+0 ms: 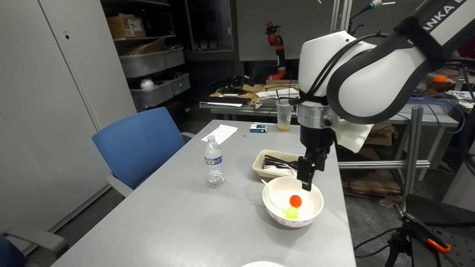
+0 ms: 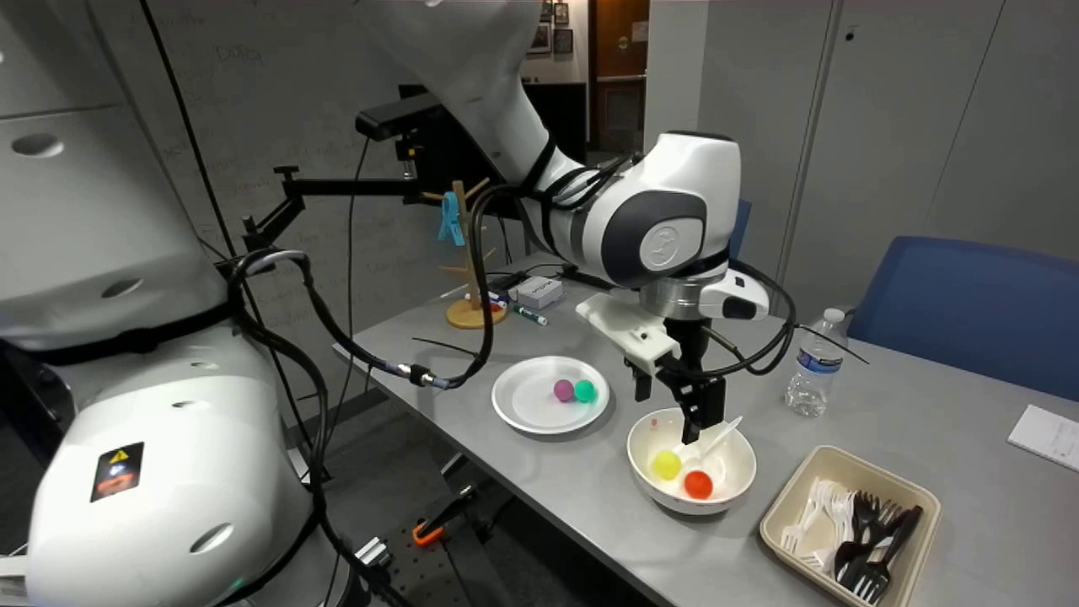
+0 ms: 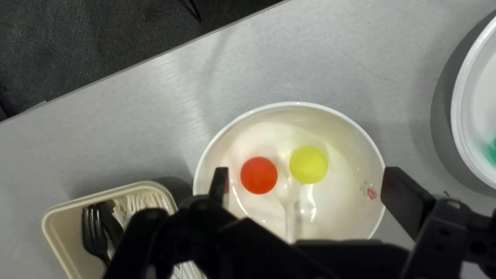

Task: Move the balls from the bowl to the plate

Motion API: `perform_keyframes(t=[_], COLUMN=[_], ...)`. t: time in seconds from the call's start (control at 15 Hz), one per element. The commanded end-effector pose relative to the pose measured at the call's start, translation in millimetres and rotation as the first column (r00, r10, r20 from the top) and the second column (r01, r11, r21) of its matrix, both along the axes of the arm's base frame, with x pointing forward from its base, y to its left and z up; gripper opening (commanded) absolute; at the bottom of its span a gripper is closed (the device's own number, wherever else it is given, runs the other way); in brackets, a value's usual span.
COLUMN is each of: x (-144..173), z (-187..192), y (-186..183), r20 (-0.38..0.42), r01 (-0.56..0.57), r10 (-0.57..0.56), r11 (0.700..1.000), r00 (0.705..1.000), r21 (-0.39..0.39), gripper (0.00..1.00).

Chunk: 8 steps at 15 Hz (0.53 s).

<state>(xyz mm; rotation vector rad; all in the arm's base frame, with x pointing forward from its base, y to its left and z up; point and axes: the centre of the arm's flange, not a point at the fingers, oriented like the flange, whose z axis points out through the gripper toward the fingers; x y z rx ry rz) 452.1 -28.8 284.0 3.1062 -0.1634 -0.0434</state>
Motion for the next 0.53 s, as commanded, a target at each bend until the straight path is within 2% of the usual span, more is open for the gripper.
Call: perform_keyframes(t=[0.0,0.2,0.47], x=[13,21,43], z=[-26,-45,-58], y=[-2,-7,-18], r20=[-0.053,-0.091,-0.102], r01=[-0.061,-0.108,-0.146], r10=[0.061,0.110,0.148], r11=[0.998,0.994,0.989], r00=[0.997,0.990,0.984], r21=[0.001,0.032,0.031], gripper=[1.00,1.00,1.00])
